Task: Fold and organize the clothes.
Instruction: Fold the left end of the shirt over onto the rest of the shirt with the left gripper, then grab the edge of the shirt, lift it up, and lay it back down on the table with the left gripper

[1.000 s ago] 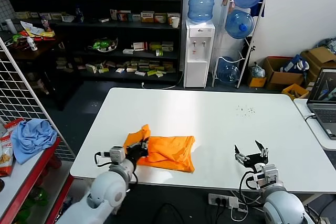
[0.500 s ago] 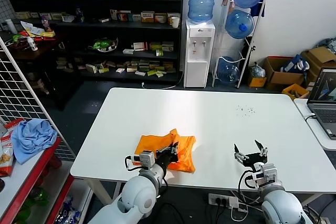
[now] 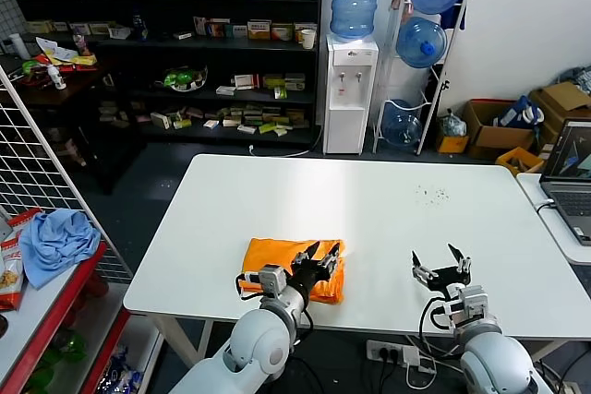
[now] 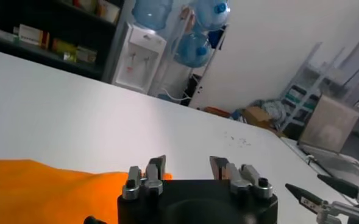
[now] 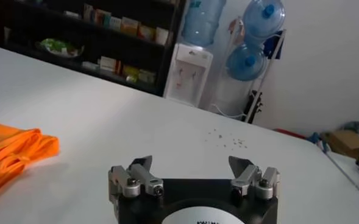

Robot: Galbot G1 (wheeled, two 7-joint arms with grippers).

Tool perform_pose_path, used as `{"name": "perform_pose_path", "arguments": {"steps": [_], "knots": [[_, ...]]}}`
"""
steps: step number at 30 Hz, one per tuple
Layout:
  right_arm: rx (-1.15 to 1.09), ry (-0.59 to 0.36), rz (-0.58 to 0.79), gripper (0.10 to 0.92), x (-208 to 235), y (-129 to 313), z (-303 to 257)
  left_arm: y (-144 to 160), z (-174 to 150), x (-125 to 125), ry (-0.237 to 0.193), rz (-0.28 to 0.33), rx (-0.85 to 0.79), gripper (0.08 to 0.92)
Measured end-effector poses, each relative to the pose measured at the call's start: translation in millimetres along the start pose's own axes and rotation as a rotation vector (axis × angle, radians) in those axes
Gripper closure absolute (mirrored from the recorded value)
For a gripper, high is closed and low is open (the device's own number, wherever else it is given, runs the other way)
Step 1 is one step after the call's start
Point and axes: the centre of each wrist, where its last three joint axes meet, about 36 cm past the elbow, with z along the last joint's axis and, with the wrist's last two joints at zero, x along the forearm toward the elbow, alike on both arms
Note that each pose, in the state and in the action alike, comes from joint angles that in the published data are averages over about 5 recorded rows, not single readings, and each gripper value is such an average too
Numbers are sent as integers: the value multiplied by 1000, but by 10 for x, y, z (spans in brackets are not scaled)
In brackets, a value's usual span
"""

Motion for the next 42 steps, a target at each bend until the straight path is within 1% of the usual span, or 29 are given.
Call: {"name": "perform_pose_path", "arguments": {"steps": [3, 5, 9, 15, 19, 25, 31, 42], "knots": [[1, 2, -1, 200, 1, -9, -2, 81, -10, 47, -16, 1, -8, 294], [1, 5, -3, 200, 2, -11, 7, 183, -19, 94, -18, -8, -20, 239], [0, 14, -13, 200, 6, 3, 39, 480, -55, 206, -3, -44, -50, 183], [2, 27, -26, 200, 15, 24, 87, 996, -194, 352, 47, -112, -92, 177], [6, 34, -33, 200, 32, 10, 110, 1314, -289, 405, 84, -151, -102, 177], [10, 42, -36, 200, 62, -12, 138, 1665, -356, 399, 140, -178, -78, 177], [12, 43, -36, 200, 69, -31, 135, 1846, -357, 348, 181, -175, -44, 177], [11, 44, -34, 200, 42, -62, 118, 1944, -296, 229, 217, -155, 16, 177]]}}
